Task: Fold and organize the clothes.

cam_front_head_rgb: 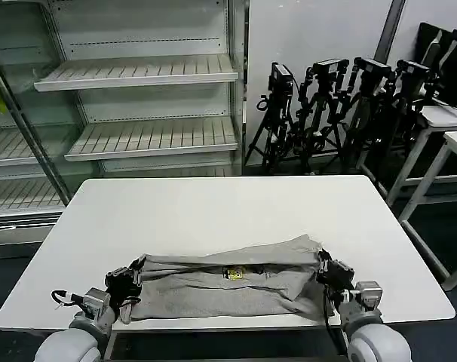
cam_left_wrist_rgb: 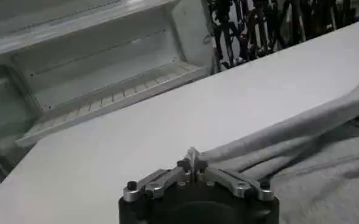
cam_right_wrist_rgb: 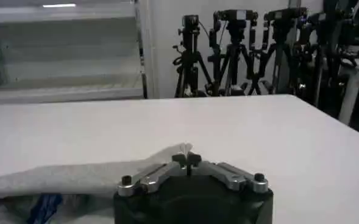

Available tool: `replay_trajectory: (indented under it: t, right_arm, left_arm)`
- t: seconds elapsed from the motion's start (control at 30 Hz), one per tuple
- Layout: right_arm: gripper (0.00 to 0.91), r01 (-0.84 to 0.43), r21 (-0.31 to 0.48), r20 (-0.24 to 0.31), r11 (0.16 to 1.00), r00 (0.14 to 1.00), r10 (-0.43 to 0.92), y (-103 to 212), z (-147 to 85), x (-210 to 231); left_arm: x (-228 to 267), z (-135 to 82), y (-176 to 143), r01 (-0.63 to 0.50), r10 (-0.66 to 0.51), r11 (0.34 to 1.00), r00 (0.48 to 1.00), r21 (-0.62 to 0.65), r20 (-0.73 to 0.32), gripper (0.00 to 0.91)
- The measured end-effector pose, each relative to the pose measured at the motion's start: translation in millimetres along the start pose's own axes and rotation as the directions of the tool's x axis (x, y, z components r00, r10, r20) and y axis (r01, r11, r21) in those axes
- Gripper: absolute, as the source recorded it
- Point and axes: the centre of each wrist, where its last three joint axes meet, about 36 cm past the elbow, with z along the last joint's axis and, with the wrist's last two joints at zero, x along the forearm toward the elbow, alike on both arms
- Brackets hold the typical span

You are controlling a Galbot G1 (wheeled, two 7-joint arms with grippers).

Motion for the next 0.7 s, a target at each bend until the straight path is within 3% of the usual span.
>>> replay_trajectory:
  t: [0.37,0.7]
  right_arm:
    - [0.907,-0.042,0.024,0.012,0.999,0.999,0.042,4,1,29]
    - [0.907,-0.073,0.02,0.023,0.997,0.997,0.072,6,-2,55]
  left_arm:
    - [13,1,-7,0.051,-0.051,0.998,0.999,0.038,0.008,0.907]
    - [29,-4,-28,0.113,-0.111,0.971,0.994,0.211,-0.022,0.907]
